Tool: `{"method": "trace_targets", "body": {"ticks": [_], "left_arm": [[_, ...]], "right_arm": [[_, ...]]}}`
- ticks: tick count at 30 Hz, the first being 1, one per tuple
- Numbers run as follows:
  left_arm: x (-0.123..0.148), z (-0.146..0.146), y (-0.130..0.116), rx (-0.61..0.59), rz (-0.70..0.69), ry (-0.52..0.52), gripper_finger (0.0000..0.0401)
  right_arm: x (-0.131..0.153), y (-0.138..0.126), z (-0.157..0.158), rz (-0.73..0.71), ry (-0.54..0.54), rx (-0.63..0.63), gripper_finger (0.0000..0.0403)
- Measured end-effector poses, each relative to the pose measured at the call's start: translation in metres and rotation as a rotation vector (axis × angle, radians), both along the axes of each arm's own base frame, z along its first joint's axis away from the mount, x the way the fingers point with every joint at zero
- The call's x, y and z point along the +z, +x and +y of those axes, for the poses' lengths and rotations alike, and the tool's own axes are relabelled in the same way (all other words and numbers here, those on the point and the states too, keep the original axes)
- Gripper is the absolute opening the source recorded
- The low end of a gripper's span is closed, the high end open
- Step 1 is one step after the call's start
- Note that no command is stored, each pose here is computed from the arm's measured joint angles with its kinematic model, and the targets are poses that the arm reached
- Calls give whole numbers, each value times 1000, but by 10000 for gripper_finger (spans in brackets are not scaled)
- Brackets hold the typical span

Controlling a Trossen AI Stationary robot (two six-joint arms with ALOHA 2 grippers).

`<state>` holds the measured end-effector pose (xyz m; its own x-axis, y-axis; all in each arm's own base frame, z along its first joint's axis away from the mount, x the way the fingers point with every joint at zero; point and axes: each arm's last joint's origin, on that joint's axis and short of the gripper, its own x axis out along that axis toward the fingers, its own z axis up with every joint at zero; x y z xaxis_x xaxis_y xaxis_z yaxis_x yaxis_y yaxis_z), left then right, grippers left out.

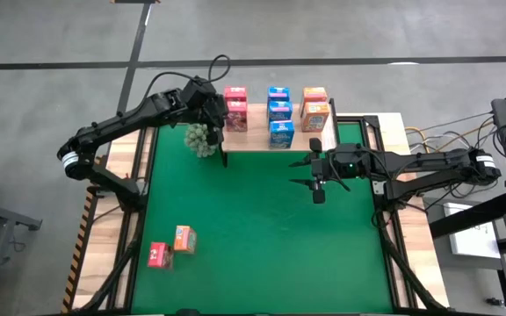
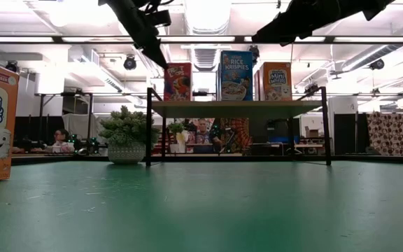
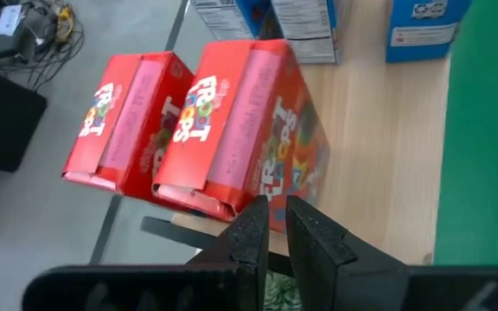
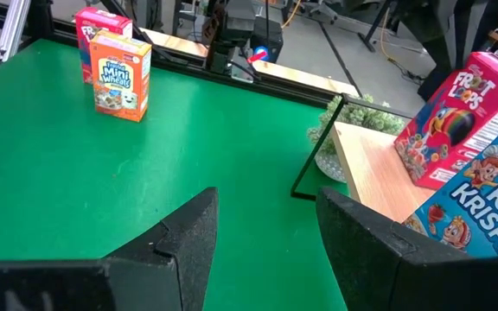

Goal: Stack cereal on shelf
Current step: Put the top red cereal box on the shelf aligned with the other red cereal box, then put the orange cereal box on the shelf aligned with the other orange cereal box

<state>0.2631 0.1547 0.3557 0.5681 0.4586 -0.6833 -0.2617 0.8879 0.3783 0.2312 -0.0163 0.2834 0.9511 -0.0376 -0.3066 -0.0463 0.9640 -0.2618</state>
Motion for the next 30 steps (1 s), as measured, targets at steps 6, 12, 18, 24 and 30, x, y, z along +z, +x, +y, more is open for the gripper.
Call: {"method": "trace_targets", "body": {"ticks": [6, 12, 18, 24, 30], "left_arm": [[0, 0, 0, 6, 0, -1, 26], [0, -4, 1, -16, -31, -63, 26], [13, -28, 0, -55, -107, -103, 26], [27, -77, -9, -8, -197, -301, 26], [23, -132, -27, 198, -141, -643, 26]], "right_arm": [[0, 0, 0, 0, 0, 0, 185], [0, 0, 0, 0, -1, 0, 185], [0, 0, 0, 0, 0, 0, 185], [0, 0, 0, 0, 1, 0, 185], [0, 0, 0, 0, -1, 1, 185]]}}
